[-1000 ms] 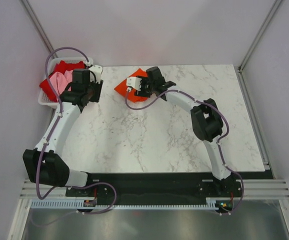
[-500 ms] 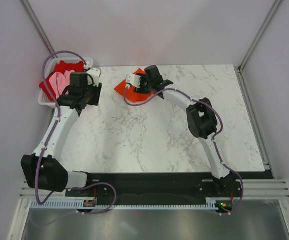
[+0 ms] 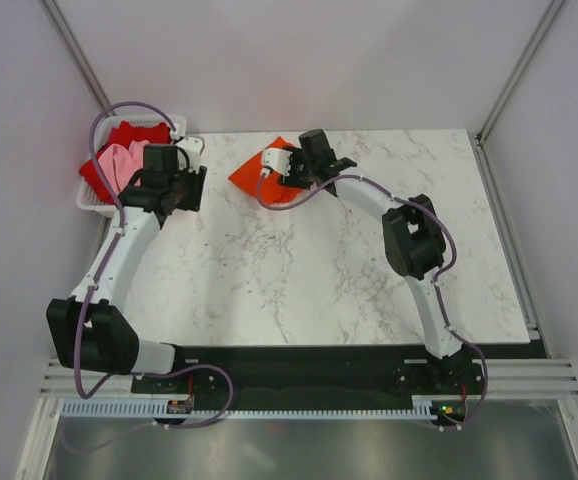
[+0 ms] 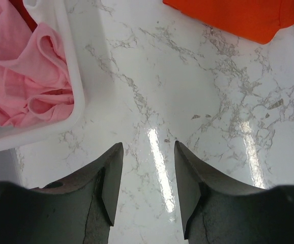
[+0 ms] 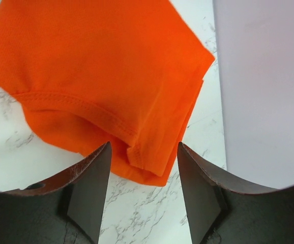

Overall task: Fold and stack the t-shirts
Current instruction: Flatten the tshirt out

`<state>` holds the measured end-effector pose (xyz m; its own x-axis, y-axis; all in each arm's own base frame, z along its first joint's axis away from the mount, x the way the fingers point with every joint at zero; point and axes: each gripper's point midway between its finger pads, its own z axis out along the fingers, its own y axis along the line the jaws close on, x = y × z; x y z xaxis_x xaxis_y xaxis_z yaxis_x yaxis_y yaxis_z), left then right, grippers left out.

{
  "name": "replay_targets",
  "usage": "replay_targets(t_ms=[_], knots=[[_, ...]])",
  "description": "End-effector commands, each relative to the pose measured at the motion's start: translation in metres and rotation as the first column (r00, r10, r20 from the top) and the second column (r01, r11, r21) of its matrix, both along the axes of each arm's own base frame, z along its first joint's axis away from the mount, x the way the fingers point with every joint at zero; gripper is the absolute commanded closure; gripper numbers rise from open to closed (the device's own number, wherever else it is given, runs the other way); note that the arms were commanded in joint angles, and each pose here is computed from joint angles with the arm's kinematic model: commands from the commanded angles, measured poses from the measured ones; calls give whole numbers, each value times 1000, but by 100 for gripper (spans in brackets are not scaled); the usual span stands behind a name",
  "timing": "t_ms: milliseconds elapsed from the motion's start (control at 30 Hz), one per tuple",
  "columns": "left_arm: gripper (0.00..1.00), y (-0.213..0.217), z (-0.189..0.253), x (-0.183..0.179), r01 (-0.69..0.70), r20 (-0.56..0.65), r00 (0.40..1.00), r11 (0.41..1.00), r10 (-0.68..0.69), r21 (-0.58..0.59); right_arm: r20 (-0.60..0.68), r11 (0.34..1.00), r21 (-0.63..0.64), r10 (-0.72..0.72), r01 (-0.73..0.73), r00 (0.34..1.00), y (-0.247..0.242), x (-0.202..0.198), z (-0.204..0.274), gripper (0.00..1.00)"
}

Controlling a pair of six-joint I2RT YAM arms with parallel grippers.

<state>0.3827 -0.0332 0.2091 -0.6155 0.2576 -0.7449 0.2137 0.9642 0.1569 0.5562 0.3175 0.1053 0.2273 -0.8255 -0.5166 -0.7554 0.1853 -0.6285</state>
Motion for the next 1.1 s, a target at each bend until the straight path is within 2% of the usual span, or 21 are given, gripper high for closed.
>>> replay_targets(t_ms=[0,233,600,1067], knots=[[47,-2,23,12,-14,67,998,999,16,-36,44,999,33,-11,10,999,9,17,13,37],[47,-2,20,13,-12,62,998,999,14,-32,51,1000,18,-5,4,999,11,22,7,37],[46,-3,20,17,-12,63,998,999,14,-34,20,1000,5,-2,2,1000,-4,3,12,38],[45,-2,19,18,-10,61,998,1000,12,-27,36,998,28,-51,50,998,4,31,-2,46]])
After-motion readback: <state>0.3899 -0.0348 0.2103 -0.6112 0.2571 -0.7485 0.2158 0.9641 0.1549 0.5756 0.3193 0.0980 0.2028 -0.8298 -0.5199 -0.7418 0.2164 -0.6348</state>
